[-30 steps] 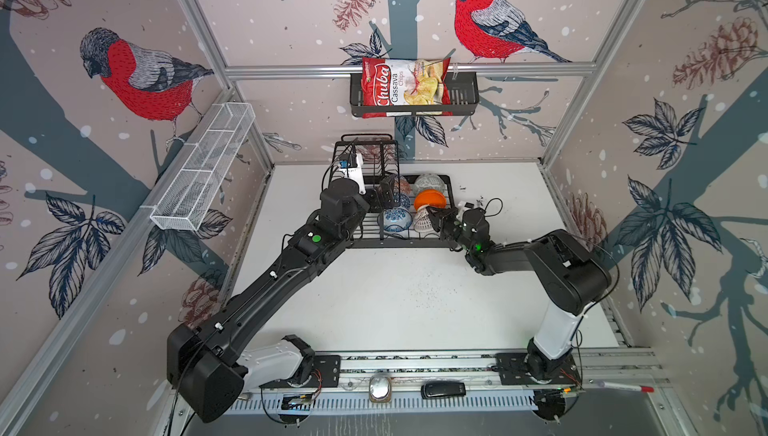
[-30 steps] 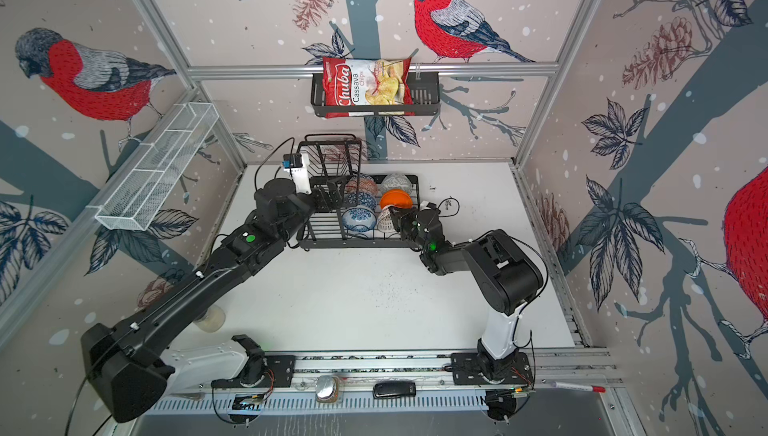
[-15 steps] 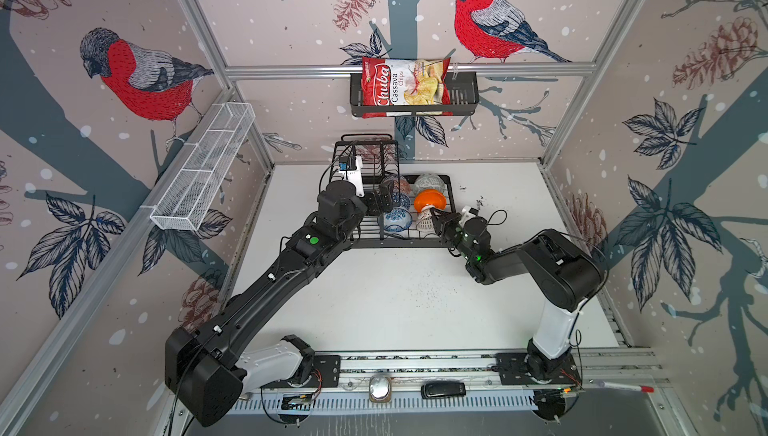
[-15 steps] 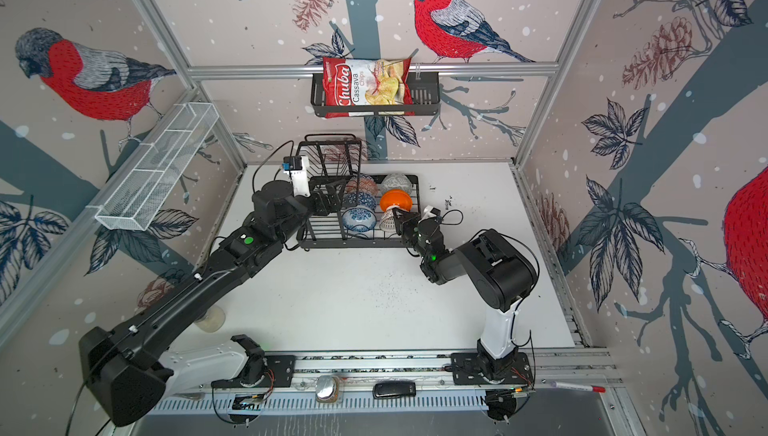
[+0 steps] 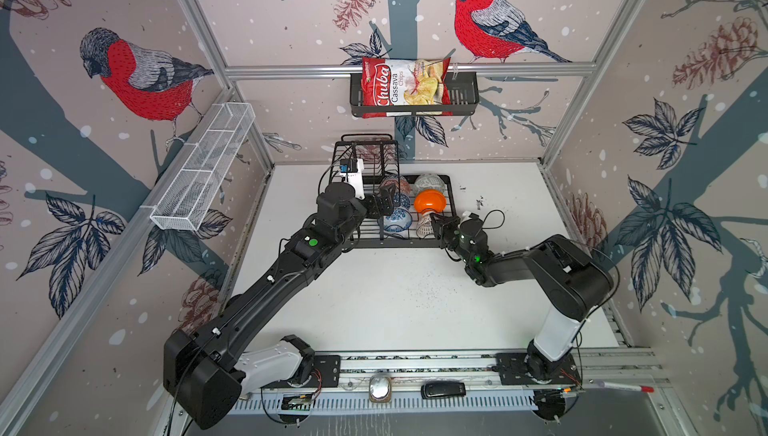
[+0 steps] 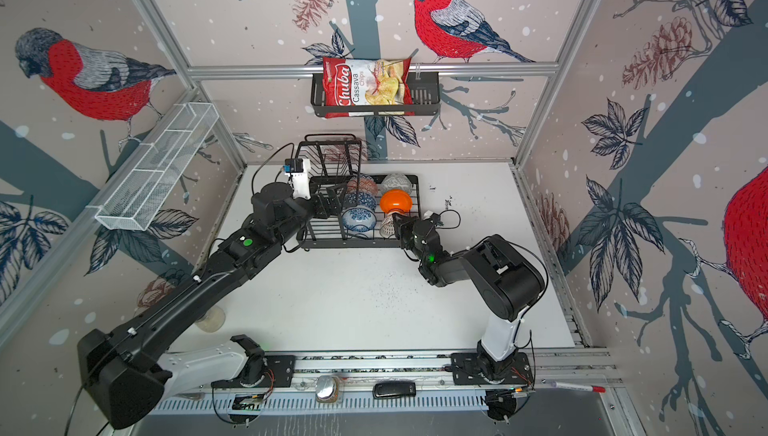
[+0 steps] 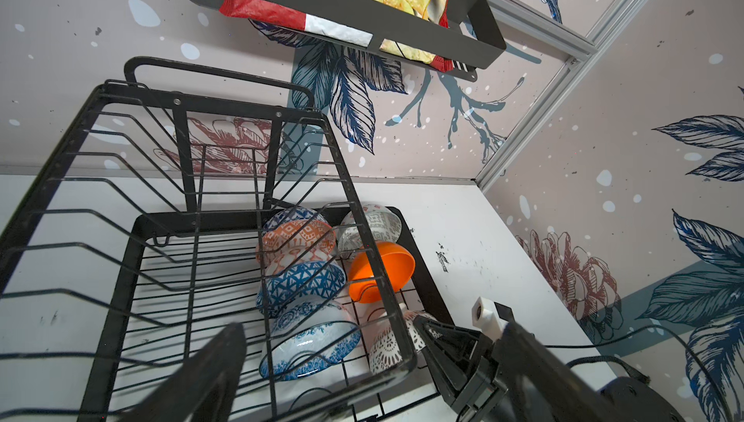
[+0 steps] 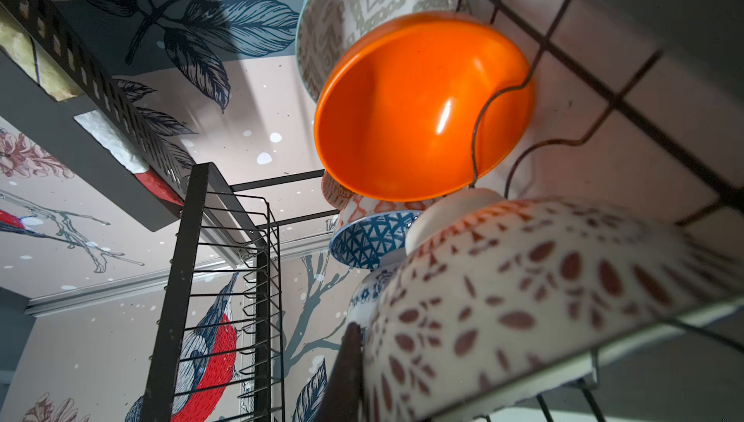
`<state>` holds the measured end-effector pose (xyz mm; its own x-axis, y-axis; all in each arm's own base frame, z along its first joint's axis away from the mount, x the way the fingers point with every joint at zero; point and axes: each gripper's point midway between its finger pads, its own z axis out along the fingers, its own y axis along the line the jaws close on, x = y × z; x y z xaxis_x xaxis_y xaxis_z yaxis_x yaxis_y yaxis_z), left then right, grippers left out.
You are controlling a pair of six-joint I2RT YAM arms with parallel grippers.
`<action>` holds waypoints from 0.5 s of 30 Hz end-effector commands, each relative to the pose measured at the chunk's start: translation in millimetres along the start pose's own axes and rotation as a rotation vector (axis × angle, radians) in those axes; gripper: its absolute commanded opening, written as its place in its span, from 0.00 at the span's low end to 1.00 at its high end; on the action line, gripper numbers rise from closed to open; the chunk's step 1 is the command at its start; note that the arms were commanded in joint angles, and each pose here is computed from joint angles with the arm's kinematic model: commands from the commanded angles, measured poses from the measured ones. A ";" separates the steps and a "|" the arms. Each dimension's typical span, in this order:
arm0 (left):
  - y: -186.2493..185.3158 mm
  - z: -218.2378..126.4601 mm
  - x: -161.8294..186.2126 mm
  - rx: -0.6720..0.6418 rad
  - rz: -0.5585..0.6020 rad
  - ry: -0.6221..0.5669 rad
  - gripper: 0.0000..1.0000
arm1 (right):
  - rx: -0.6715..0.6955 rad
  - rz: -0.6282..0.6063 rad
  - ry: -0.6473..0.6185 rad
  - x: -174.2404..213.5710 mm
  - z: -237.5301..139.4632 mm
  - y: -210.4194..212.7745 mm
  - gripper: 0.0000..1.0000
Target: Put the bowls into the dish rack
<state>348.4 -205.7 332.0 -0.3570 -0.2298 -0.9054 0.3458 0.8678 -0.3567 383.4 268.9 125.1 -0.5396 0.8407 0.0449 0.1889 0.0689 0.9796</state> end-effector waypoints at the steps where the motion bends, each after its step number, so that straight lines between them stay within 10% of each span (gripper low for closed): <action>1: -4.6 -1.3 -3.9 0.027 -0.018 -0.014 0.98 | 0.069 0.004 -0.026 -4.9 0.5 -16.2 0.22; 15: -0.3 -4.4 -2.1 0.015 -0.015 -0.017 0.98 | 0.071 -0.030 -0.002 -0.6 10.5 -2.4 0.39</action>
<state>346.0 -202.6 329.7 -0.3623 -0.2409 -0.9004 0.3402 0.8652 -0.3684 391.7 273.9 115.2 -0.5398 0.8410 0.0368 0.2457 0.1156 0.9624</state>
